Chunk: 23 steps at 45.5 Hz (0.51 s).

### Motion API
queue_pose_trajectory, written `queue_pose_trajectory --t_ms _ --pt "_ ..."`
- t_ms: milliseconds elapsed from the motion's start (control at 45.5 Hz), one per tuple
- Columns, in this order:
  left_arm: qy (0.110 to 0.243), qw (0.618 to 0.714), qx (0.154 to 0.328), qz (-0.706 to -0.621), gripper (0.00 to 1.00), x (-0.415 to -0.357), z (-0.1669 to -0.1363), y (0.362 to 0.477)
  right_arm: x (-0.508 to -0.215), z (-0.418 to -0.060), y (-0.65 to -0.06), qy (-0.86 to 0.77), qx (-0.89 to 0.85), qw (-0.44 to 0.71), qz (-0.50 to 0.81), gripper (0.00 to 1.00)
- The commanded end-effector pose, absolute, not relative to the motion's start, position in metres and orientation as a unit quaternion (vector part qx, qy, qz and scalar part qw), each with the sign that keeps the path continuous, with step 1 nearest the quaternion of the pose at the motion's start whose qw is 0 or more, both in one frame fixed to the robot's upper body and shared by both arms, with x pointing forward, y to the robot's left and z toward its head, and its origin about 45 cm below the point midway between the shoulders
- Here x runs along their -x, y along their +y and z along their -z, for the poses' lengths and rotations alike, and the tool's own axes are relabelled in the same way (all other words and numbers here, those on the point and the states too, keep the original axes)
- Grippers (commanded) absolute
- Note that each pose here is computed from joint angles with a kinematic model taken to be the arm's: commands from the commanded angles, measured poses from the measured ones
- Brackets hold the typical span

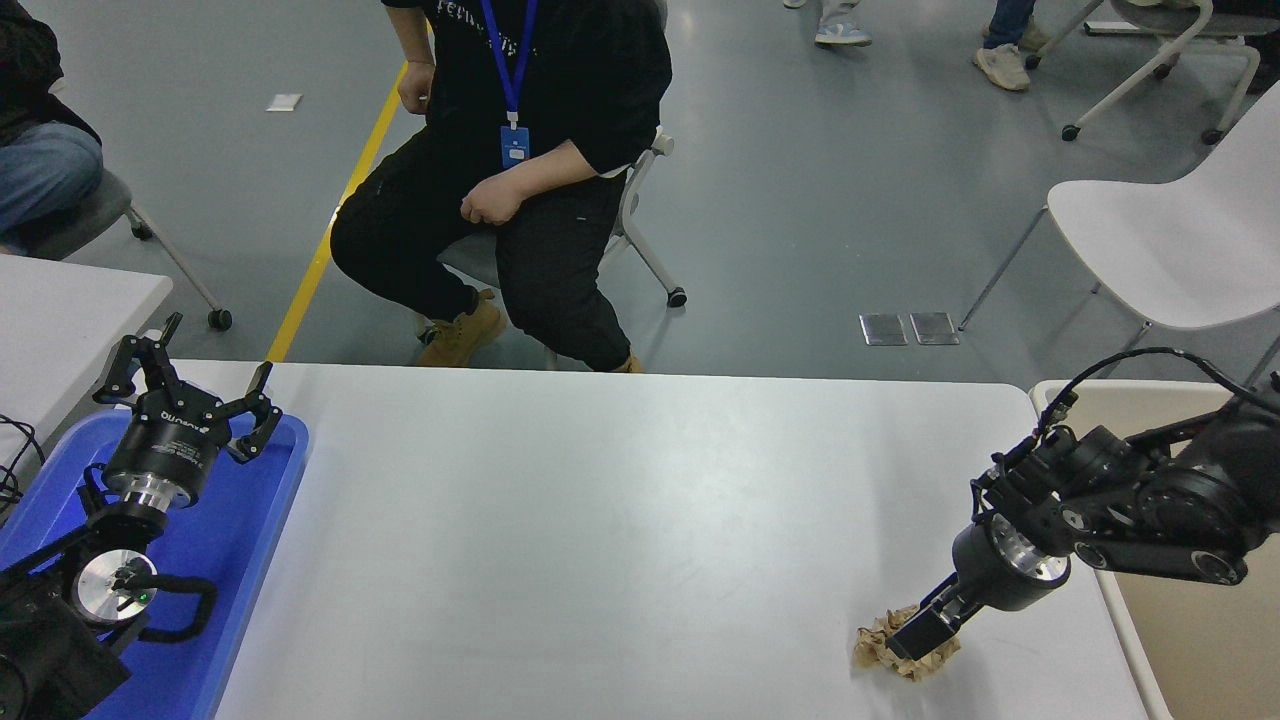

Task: Clean the table surface

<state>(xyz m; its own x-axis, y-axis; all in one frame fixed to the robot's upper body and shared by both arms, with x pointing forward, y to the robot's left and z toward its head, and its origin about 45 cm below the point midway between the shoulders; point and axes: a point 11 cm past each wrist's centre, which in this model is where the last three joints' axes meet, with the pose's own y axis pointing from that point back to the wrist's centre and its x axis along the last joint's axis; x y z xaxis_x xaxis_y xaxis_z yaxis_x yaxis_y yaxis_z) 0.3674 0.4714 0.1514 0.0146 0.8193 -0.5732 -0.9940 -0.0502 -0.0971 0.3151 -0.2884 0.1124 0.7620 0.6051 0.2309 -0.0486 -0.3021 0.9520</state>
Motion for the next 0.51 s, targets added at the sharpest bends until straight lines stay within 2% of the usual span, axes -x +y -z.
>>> queue_pose_trajectory --t_ms 0,484 --pt "0.174 0.6667 0.251 -0.6800 1.00 -0.3673 -0.1515 0.4716 -0.3059 -0.0983 -0.2871 0.181 -0.762 0.554 -0.283 0.99" --pt "0.174 0.6671 0.250 -0.6798 1.00 -0.3674 -0.1514 0.4714 -0.3073 -0.0923 -0.2863 0.167 -0.765 0.550 -0.289 0.99"
